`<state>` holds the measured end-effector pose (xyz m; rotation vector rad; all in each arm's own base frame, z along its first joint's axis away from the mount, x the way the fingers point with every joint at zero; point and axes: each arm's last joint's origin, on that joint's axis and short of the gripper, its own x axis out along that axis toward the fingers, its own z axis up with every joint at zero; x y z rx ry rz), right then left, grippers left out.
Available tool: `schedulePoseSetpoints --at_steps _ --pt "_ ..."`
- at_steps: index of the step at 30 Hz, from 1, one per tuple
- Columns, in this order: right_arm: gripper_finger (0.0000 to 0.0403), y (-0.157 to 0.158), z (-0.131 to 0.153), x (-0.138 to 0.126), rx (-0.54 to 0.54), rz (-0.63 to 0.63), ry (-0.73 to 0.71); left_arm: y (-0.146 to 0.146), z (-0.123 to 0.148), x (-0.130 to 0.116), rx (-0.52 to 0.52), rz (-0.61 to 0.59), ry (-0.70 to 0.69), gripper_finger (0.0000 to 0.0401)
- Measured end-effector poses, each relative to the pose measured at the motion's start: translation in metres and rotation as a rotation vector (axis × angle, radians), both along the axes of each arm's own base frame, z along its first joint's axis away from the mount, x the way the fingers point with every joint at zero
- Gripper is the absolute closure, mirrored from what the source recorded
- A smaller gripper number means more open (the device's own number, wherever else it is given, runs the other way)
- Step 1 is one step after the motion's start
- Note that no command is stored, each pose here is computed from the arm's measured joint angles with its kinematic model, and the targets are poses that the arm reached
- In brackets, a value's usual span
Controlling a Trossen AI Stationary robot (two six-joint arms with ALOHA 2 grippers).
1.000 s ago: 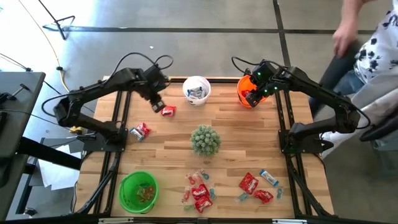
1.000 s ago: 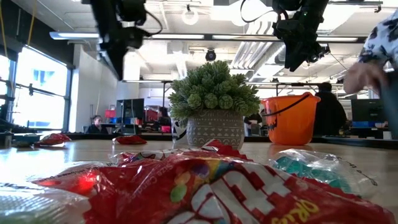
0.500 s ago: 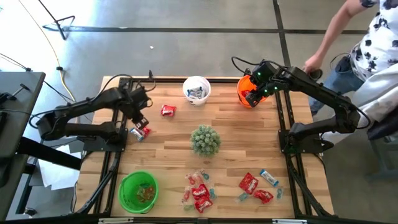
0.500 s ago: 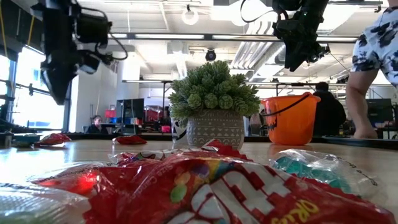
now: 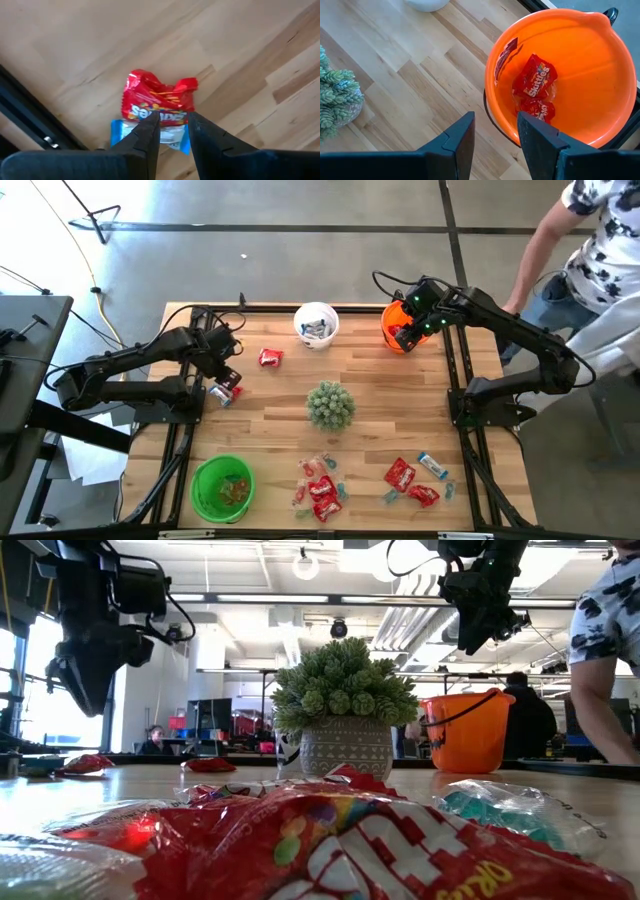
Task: Sort candy
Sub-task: Put the red candy into the orange bucket
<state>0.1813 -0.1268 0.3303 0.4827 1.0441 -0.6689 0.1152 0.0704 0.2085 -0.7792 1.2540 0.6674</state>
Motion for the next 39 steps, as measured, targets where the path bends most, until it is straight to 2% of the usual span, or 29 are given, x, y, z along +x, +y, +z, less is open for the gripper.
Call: schedulePoseSetpoints --at_steps 13,21,29,39 --pt "0.0258 0.000 0.000 0.000 0.001 0.000 0.000 -0.009 0.002 0.013 -0.070 0.214 -0.091 0.0311" --pt "0.0258 0.000 0.000 0.000 0.000 0.000 0.000 -0.019 0.005 0.033 -0.115 0.371 -0.217 0.0311" --pt "0.0258 0.000 0.000 0.000 0.000 0.000 0.000 -0.040 0.000 0.046 -0.148 0.511 -0.193 0.0311" --pt "0.0258 0.000 0.000 0.000 0.000 0.000 0.000 -0.069 -0.003 0.052 -0.111 0.689 -0.211 0.0301"
